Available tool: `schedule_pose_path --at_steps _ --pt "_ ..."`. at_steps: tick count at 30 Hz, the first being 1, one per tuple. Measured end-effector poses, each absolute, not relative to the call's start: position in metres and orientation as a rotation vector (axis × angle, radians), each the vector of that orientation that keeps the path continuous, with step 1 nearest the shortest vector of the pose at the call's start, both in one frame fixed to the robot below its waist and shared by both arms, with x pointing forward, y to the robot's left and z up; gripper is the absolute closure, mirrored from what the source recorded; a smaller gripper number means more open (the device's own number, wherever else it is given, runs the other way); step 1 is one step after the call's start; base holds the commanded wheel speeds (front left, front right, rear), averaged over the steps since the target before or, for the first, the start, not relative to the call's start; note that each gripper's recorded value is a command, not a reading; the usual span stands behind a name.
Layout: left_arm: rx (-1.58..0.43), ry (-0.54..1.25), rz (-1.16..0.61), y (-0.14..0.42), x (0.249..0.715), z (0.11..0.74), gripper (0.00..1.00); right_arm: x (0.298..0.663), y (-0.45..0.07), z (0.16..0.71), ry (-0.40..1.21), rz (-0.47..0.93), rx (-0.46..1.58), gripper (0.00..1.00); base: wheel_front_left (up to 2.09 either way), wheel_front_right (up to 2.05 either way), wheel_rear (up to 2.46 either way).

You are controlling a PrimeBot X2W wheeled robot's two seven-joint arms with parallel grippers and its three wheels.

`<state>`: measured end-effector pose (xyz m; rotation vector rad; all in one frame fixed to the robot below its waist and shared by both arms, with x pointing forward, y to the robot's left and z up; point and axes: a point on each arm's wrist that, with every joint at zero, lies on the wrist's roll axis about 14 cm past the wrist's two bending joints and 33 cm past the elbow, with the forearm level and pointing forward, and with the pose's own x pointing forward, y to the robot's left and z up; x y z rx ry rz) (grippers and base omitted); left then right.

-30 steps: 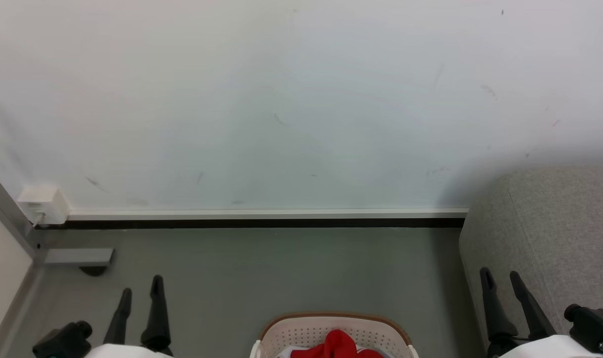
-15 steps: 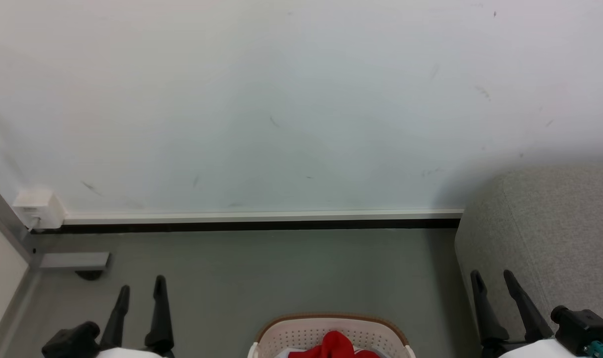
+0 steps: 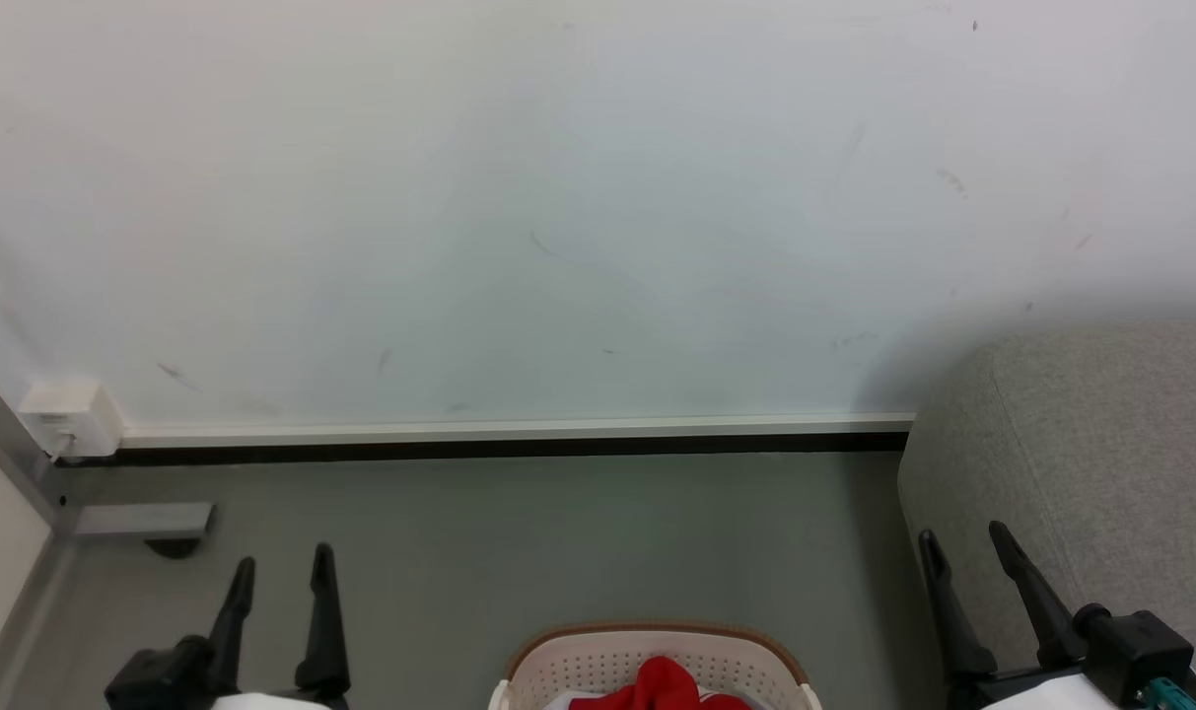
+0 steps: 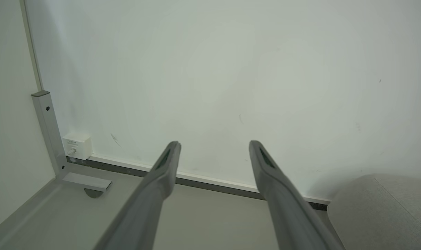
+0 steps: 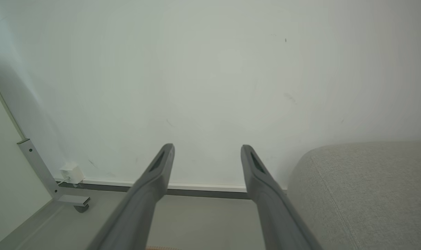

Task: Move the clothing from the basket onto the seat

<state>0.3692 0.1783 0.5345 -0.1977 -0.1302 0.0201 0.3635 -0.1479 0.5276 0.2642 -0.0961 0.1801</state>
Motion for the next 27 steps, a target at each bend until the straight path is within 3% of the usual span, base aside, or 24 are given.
schedule_pose_path --at_steps 27 --pt "-0.003 -0.215 -0.014 0.164 0.366 0.551 0.00 0.358 -0.144 0.546 -0.185 0.208 0.114 0.00 0.00 0.00 0.00"
